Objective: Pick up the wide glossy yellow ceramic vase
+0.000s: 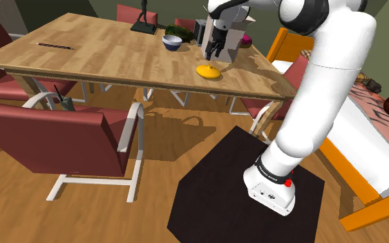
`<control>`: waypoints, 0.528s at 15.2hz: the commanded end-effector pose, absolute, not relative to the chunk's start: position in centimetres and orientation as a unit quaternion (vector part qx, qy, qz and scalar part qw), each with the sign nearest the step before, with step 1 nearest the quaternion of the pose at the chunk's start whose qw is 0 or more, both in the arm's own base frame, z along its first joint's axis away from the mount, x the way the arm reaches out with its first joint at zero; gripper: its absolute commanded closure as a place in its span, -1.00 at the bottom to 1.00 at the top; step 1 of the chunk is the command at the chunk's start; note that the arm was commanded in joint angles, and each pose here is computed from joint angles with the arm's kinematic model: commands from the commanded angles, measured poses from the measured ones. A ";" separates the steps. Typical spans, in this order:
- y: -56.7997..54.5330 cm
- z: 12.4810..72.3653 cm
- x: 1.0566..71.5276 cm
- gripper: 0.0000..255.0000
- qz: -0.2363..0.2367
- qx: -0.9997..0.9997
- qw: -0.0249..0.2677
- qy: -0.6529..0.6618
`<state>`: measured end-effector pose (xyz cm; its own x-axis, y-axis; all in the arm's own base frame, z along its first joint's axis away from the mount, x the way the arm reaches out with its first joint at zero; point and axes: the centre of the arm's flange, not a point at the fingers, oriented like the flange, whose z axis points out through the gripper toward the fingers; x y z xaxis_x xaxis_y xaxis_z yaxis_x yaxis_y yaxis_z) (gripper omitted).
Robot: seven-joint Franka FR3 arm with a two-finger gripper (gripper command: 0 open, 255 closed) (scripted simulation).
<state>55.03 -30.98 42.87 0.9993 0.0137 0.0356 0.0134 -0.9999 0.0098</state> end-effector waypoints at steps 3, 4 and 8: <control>-32.9 41.5 57.0 -1.00 0.024 1.000 0.001 0.008; -32.9 41.0 57.0 -1.00 0.024 1.000 0.001 0.008; -32.9 38.9 57.0 -1.00 0.024 1.000 0.001 0.008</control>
